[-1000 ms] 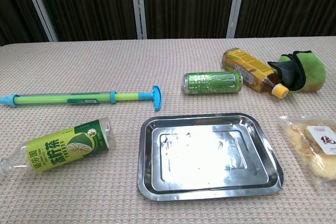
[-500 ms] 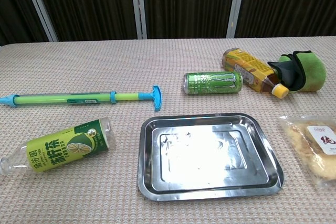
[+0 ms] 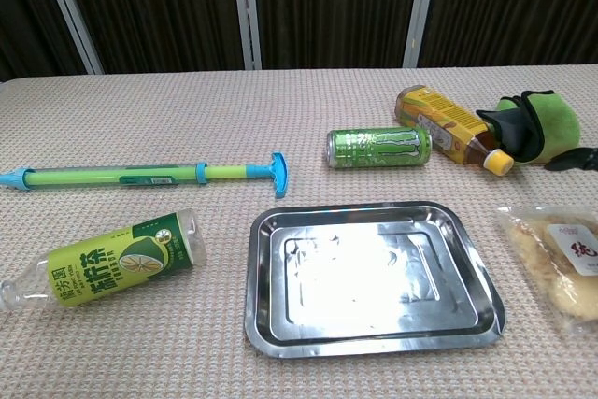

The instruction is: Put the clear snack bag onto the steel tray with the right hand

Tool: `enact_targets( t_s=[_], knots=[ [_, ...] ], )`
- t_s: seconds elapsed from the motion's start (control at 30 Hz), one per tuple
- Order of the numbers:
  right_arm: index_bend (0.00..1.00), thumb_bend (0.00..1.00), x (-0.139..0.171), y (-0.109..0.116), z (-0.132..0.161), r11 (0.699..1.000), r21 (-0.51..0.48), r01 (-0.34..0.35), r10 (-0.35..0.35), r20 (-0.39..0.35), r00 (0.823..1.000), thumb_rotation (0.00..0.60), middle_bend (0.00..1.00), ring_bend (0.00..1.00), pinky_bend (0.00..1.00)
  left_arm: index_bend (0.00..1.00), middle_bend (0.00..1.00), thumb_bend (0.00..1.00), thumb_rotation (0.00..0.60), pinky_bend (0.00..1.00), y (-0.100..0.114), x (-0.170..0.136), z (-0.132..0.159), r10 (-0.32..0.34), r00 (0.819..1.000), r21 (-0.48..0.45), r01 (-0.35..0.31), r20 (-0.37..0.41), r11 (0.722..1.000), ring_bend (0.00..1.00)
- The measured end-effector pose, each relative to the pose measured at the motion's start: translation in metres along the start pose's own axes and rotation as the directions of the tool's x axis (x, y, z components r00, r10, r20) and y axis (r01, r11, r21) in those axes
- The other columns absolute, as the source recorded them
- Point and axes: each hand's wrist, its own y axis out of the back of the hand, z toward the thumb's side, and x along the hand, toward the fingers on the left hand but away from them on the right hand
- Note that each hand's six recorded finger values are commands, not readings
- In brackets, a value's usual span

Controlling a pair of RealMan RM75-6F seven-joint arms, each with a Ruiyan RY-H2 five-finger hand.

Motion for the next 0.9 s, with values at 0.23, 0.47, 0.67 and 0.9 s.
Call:
enact_targets(
  t_s=[0.23,0.47,0.67,0.9],
  knots=[
    [0.00,0.01,-0.020,-0.021,0.012,0.996,0.045,-0.080,0.082,-0.036,0.996,0.600,0.00,0.00,0.04,0.06,0.00,0.07,0.485,0.00,-0.002,-0.001,-0.003,-0.010,1.000,-0.003,0.010,-0.009,1.000,0.00],
    [0.00,0.01,-0.031,-0.034,0.013,0.989,0.068,-0.135,0.137,-0.036,0.990,0.600,0.00,0.00,0.04,0.06,0.00,0.07,0.487,0.00,-0.005,-0.002,-0.007,-0.017,1.000,-0.007,0.017,-0.020,1.000,0.00],
    [0.06,0.01,-0.037,-0.036,0.009,0.984,0.083,-0.156,0.158,-0.021,0.987,0.600,0.00,0.00,0.06,0.06,0.00,0.07,0.488,0.00,-0.006,-0.002,-0.009,-0.020,1.000,-0.011,0.020,-0.024,1.000,0.00],
    [0.48,0.06,-0.042,-0.036,0.007,0.980,0.095,-0.173,0.175,-0.018,0.984,0.600,0.28,0.19,0.37,0.06,0.00,0.07,0.485,0.00,-0.009,-0.002,-0.010,-0.027,0.999,-0.015,0.027,-0.028,1.000,0.00]
  ],
)
